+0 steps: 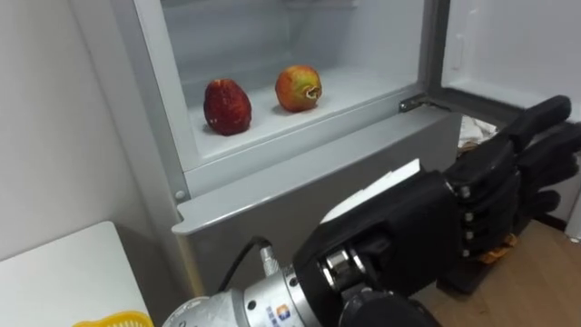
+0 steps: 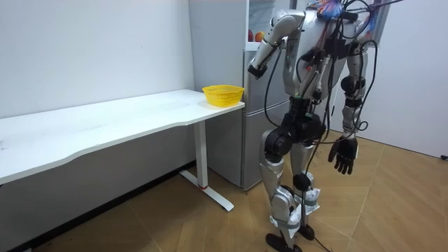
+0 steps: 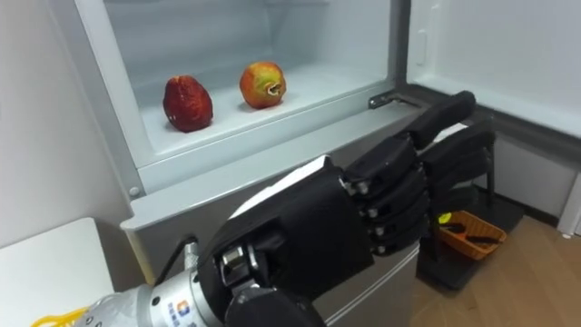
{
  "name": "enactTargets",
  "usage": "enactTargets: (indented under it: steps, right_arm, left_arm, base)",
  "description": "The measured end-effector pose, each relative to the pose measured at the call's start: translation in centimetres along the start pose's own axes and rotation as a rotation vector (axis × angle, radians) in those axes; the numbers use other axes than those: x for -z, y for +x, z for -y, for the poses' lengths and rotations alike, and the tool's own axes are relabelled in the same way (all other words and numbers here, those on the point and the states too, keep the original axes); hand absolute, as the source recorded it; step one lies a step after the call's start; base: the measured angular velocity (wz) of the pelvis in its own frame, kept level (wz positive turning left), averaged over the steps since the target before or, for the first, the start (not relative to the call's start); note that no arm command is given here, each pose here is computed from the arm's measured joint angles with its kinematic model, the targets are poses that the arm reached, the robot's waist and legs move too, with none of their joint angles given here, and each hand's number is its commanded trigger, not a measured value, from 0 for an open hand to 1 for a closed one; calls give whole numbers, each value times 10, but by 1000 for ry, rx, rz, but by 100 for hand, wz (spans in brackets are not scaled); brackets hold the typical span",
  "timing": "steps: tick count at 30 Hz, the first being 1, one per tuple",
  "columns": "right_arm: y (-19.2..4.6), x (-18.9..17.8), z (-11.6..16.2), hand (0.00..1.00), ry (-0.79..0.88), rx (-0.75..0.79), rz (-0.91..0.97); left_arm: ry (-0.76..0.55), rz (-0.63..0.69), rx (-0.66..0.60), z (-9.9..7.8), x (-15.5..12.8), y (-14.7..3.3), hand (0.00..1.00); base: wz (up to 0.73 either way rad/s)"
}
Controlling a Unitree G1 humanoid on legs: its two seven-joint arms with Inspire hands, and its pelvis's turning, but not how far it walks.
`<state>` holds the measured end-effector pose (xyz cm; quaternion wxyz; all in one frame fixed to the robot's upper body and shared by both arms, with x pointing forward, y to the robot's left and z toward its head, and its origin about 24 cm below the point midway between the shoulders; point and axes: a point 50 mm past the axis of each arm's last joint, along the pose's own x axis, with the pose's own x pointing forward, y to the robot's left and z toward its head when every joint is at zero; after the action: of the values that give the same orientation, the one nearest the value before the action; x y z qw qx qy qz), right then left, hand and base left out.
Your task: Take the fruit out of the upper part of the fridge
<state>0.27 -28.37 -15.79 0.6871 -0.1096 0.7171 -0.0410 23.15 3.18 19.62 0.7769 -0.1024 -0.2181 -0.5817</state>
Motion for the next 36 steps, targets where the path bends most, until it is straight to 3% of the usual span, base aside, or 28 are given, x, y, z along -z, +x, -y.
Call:
enactTargets:
  steps: [4, 8, 13, 15, 18, 22, 29, 36]
  right_arm:
    - [0, 1, 1, 0, -1, 20, 2]
    - [0, 9, -1, 0, 14, 33, -1]
    - [2, 30, -15, 0, 63, 27, -18]
    - [2, 36, -23, 0, 58, 23, -19]
    - [2, 41, -28, 0, 57, 33, -14]
    - [2, 40, -26, 0, 72, 63, -2]
    - [2, 42, -26, 0, 57, 84, -4]
    - [2, 42, -26, 0, 34, 85, -6]
  left_arm:
    - [45, 6, -31, -6, -6, -4, 0]
    - [201, 55, -122, -14, -36, -15, 0]
    - [511, 171, -412, -22, -82, -53, 0]
    - [618, 261, -589, -25, -102, -77, 0]
    - [766, 295, -821, -26, -116, -107, 0]
    - [896, 364, -1040, -25, -130, -130, 0]
    - [1276, 549, -1421, -5, -161, -169, 0]
    - [1403, 584, -1654, 6, -164, -201, 0]
  base:
    - [-2]
    - [8]
    - [16]
    - [15]
    - [23]
    - [21]
    - [5]
    - [10]
